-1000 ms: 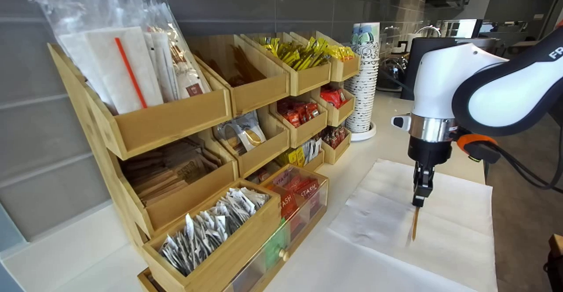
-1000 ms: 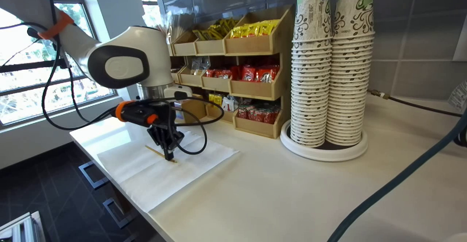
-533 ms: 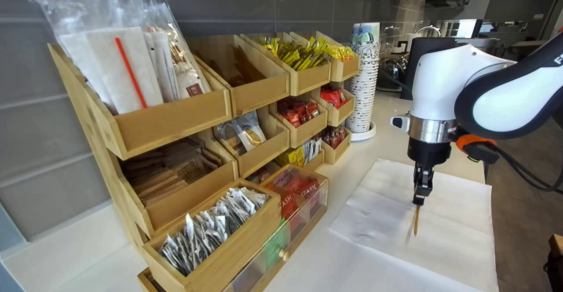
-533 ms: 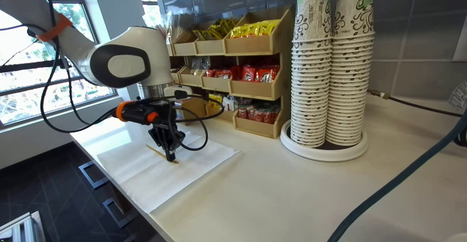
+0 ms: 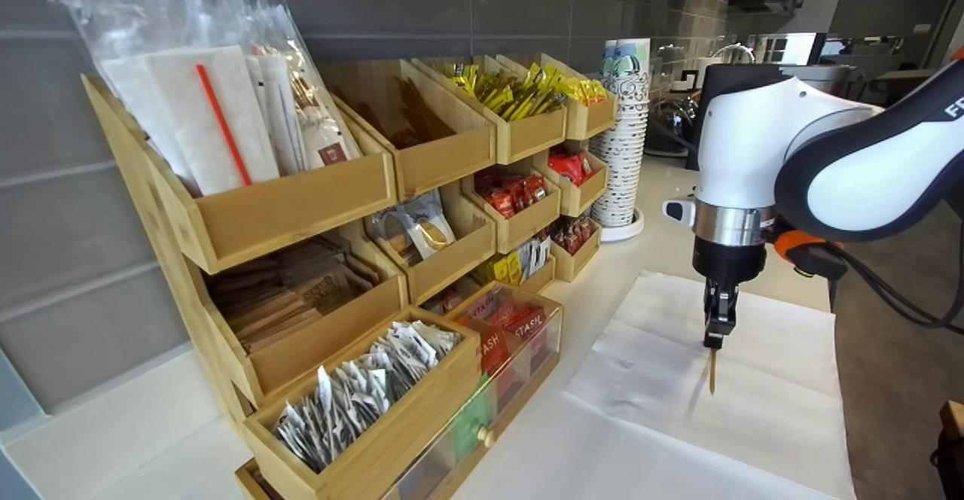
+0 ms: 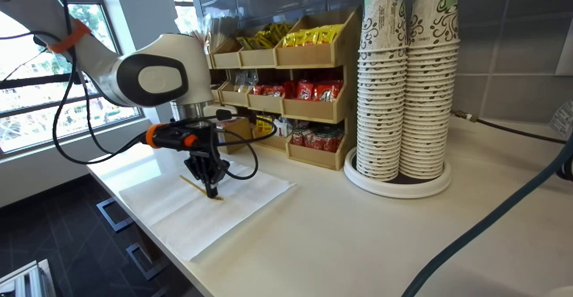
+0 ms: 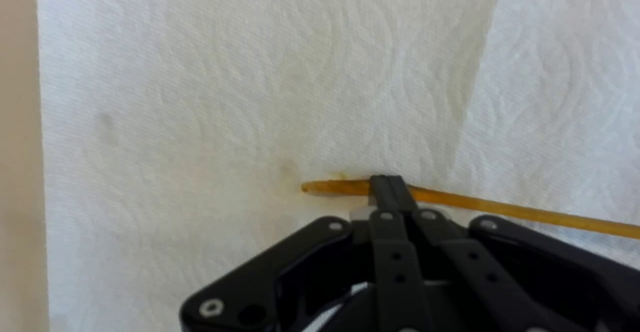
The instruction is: Press on the brown object
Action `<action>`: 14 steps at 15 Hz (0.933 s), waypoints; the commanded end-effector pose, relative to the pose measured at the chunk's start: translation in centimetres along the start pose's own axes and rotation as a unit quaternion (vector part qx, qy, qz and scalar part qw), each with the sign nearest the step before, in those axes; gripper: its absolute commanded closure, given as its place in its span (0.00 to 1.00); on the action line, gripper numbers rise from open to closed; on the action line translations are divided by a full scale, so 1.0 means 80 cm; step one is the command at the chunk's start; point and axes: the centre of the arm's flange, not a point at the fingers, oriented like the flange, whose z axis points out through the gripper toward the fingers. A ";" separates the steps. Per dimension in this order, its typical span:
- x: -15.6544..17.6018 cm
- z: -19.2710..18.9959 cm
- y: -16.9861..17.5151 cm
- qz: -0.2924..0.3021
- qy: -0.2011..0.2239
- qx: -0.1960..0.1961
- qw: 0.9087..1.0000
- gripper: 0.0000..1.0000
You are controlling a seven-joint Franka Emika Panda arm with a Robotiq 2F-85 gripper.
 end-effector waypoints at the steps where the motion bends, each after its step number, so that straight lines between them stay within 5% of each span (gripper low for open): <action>1: 0.017 0.057 -0.006 -0.016 -0.029 0.009 0.999 1.00; 14: 0.023 0.073 -0.002 -0.040 -0.036 0.008 0.999 1.00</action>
